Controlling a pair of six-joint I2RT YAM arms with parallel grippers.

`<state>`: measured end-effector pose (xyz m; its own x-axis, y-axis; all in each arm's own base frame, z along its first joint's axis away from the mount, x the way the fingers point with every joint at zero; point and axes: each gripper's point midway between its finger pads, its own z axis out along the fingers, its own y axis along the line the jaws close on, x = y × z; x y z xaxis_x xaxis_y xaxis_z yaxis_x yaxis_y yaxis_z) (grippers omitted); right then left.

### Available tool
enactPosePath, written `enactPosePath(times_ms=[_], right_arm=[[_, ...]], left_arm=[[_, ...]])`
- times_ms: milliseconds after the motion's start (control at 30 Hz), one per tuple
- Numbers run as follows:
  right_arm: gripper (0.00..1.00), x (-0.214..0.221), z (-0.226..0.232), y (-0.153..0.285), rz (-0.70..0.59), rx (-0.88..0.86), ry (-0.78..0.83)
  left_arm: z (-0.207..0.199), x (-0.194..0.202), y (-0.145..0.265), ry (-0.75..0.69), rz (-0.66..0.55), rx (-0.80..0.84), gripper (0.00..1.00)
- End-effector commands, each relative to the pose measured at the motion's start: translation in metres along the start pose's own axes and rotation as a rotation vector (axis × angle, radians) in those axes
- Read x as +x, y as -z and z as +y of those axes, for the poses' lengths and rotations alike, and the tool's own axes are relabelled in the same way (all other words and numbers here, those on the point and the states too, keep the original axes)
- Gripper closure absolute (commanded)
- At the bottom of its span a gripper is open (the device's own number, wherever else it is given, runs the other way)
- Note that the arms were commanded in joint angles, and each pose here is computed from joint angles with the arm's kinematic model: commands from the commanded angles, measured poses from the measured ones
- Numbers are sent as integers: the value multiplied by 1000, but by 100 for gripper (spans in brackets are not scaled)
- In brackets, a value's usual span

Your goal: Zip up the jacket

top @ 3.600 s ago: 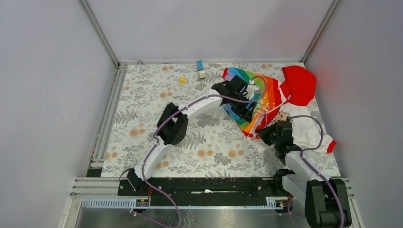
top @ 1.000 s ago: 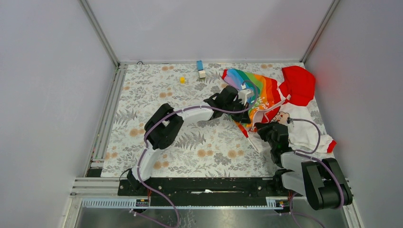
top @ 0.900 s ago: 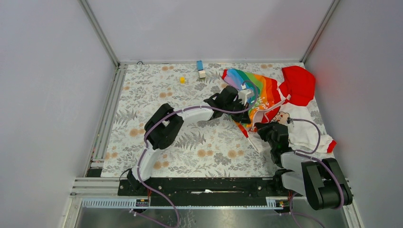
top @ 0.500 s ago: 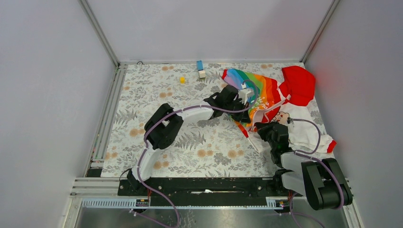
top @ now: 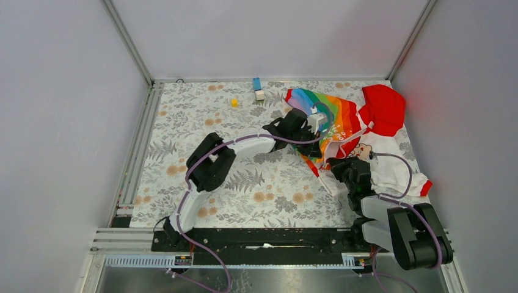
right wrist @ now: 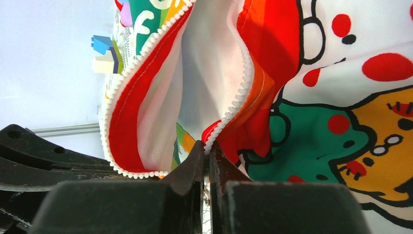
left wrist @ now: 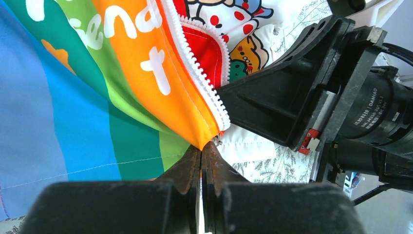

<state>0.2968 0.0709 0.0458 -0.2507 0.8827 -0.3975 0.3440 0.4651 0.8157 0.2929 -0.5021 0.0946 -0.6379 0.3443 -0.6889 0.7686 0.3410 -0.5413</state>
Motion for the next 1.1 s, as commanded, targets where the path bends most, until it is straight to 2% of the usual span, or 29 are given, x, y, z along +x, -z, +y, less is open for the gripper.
enactPosePath(times_ms=[0,667,1067], right_arm=[[100,-8,12,0,-44,-46,9],[100,-9,11,0,-48,-42,4],[100,-9,18,1,-48,-86,22]], left_arm=[[-4,-19,-1,-43,-37,4,100],[-8,-13,-3,-60,-9,18,100],[-14,0,-1,-98,73,70,100]])
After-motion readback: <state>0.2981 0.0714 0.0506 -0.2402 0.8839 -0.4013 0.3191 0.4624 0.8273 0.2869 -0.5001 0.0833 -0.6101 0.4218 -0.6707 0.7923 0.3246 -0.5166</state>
